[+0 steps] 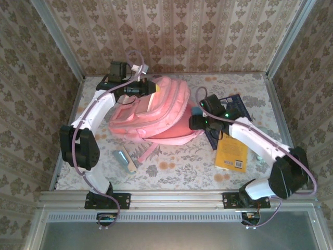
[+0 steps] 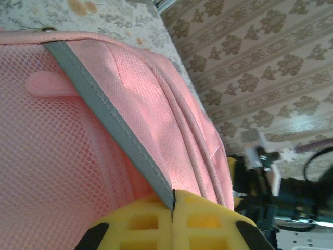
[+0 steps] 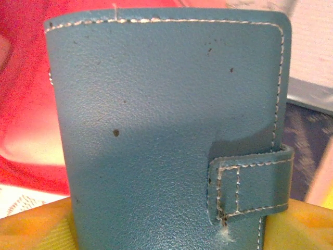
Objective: Pack the student bag
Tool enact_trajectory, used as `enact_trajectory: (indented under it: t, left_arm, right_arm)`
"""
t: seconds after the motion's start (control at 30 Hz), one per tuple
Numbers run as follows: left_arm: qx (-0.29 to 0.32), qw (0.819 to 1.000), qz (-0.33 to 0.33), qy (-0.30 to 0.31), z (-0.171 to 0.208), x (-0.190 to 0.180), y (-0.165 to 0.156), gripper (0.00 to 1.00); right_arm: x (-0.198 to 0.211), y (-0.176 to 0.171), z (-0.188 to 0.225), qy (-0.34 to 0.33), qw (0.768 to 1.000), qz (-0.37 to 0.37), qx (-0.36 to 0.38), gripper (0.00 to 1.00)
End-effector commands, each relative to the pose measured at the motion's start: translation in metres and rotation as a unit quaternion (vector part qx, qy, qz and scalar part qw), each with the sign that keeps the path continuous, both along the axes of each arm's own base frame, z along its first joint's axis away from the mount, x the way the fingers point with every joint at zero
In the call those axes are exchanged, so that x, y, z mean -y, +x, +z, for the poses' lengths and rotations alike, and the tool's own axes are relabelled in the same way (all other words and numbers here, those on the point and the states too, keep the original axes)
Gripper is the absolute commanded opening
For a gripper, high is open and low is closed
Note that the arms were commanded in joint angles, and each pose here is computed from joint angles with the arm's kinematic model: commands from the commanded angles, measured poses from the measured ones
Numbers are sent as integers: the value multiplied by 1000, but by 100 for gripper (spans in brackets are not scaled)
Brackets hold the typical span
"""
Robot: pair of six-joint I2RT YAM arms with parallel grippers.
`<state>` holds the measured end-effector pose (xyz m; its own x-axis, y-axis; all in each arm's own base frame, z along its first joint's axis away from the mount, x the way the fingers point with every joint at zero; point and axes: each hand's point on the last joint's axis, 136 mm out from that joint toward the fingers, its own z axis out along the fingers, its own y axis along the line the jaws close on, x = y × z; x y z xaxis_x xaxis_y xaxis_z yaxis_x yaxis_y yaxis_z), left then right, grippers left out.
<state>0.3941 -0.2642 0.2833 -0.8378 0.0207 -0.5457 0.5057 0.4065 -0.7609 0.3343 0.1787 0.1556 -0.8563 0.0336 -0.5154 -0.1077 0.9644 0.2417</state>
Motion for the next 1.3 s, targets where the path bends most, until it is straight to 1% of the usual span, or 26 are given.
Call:
enact_trajectory:
  t: [0.0, 0.17, 0.33, 0.47, 0.6, 0.67, 0.7, 0.83, 1.0, 1.07, 1.13, 1.27]
  left_arm:
    - [103, 991, -49, -76, 75, 1, -25, 0]
    - [118, 987, -51, -101, 88, -5, -32, 0]
    - [121, 984, -45, -127, 95, -12, -30, 0]
    - [120, 983, -46, -134, 96, -11, -28, 0]
    - [124, 982, -43, -138, 97, -12, -27, 0]
    - [122, 982, -40, -141, 95, -14, -23, 0]
    - [120, 982, -36, -143, 94, -16, -21, 0]
    - [118, 982, -25, -147, 93, -21, -17, 0]
    - [112, 983, -18, -147, 89, -22, -13, 0]
    - [110, 983, -17, -147, 89, -23, -11, 0]
    - [108, 983, -11, -146, 87, -25, -9, 0]
    - [104, 984, -1, -144, 85, -28, -4, 0]
  right_arm:
    - [-39, 30, 10, 64, 997, 34, 18, 77]
    - [-81, 56, 6, 161, 986, 42, 13, 77]
    - [-120, 80, 8, 266, 963, 37, 14, 79]
    - [-152, 94, 4, 314, 949, 37, 5, 80]
    - [-188, 107, -8, 342, 939, 40, -24, 83]
    - [-198, 112, -16, 346, 937, 30, -37, 91]
    - [-200, 115, -19, 346, 937, 24, -37, 99]
    - [-192, 116, -17, 338, 941, 10, -17, 100]
    - [-170, 112, -7, 314, 950, 3, 4, 100]
    - [-156, 108, -2, 277, 961, -2, 16, 100]
    - [-134, 104, 1, 225, 974, -20, 32, 100]
    - [-106, 95, 16, 176, 982, -27, 58, 100]
